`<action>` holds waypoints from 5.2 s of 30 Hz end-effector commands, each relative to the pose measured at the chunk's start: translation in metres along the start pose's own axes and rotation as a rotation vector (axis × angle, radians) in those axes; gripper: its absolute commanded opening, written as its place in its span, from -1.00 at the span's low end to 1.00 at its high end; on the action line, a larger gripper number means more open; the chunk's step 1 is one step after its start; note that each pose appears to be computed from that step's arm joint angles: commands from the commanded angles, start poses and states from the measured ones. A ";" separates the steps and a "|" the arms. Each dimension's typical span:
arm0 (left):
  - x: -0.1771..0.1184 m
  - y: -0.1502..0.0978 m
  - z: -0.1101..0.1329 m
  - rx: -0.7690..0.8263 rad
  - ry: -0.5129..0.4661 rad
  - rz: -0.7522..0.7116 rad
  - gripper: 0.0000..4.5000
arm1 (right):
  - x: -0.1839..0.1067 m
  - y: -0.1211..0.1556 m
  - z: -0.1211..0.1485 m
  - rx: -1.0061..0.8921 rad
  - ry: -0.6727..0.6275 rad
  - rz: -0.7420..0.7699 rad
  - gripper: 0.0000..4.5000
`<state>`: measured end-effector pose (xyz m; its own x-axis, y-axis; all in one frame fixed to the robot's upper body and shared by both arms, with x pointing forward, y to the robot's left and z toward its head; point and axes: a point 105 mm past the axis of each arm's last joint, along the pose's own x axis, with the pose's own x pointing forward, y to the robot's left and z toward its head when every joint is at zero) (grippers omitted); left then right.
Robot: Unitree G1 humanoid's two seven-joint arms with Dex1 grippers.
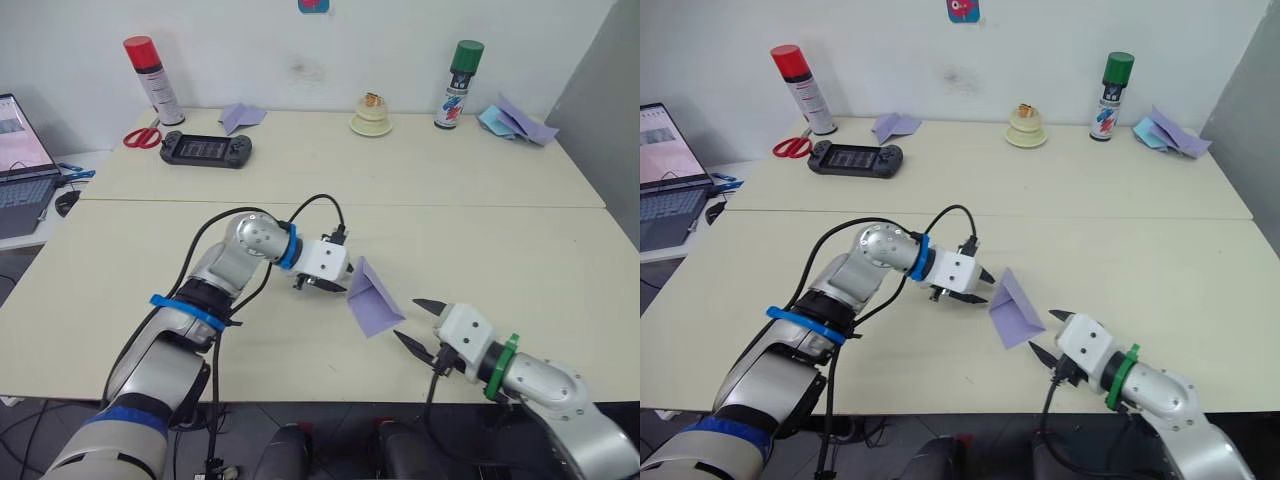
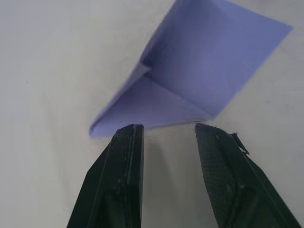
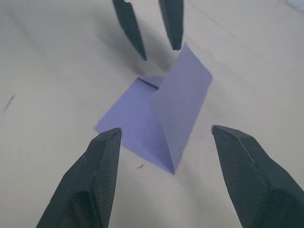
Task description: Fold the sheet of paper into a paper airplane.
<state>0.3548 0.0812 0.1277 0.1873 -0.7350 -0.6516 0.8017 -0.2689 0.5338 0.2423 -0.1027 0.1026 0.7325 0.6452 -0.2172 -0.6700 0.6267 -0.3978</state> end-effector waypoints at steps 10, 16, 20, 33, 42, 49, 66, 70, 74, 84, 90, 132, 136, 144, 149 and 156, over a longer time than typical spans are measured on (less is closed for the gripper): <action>-0.050 -0.008 0.021 -0.265 -0.223 0.138 -0.09 | 0.041 -0.012 0.011 0.021 -0.083 -0.123 0.12; -0.068 -0.020 0.033 -0.326 -0.267 0.134 -0.09 | 0.039 -0.011 0.008 -0.023 -0.071 -0.018 -0.82; -0.078 -0.025 0.031 -0.352 -0.237 0.161 -0.09 | 0.038 -0.020 0.010 -0.123 -0.095 0.102 -0.99; -0.086 -0.073 0.045 -0.425 -0.247 0.024 -0.09 | 0.034 -0.043 0.029 -0.345 -0.247 0.609 -0.99; -0.078 -0.080 0.056 -0.438 -0.276 0.022 -0.09 | 0.034 -0.046 0.013 -0.320 -0.176 0.665 -0.99; -0.074 -0.078 0.058 -0.447 -0.273 0.029 -0.09 | 0.017 -0.051 0.027 -0.309 -0.130 0.701 -0.31; -0.072 -0.076 0.060 -0.446 -0.268 0.028 -0.09 | 0.033 -0.050 0.038 -0.182 0.011 0.578 -0.98; -0.073 -0.074 0.059 -0.459 -0.263 0.042 -0.09 | 0.032 -0.036 0.026 -0.174 0.051 0.617 -0.98; -0.071 -0.073 0.057 -0.472 -0.259 0.055 -0.09 | 0.032 -0.028 0.022 -0.167 0.066 0.643 -0.98; -0.052 -0.056 0.041 -0.474 -0.254 0.102 -0.26 | 0.039 0.001 -0.004 -0.262 0.128 0.700 -1.00; -0.029 -0.046 0.033 -0.419 -0.233 0.081 -0.98 | 0.043 0.004 -0.010 -0.274 0.137 0.687 -1.00; 0.050 -0.075 -0.012 -0.399 -0.134 -0.069 -1.00 | 0.018 -0.025 0.030 -0.244 -0.167 0.396 -0.58; 0.053 -0.073 -0.009 -0.395 -0.151 -0.070 -1.00 | -0.003 -0.016 0.022 -0.356 -0.200 0.374 0.06; 0.053 -0.069 -0.009 -0.390 -0.158 -0.077 -1.00 | -0.025 -0.010 -0.013 -0.544 -0.159 0.376 0.52; 0.053 -0.069 -0.009 -0.387 -0.158 -0.082 -1.00 | -0.022 -0.018 -0.028 -0.576 -0.121 0.354 0.52; 0.052 -0.068 -0.011 -0.388 -0.154 -0.082 -1.00 | -0.016 -0.027 -0.031 -0.619 -0.123 0.333 0.52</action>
<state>0.3223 0.0639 0.0735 0.0831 -0.8522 -0.5165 0.9563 -0.0776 0.2819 0.2509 -0.1452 0.0819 0.4540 0.8202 -0.3481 -0.6747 0.0613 -0.7355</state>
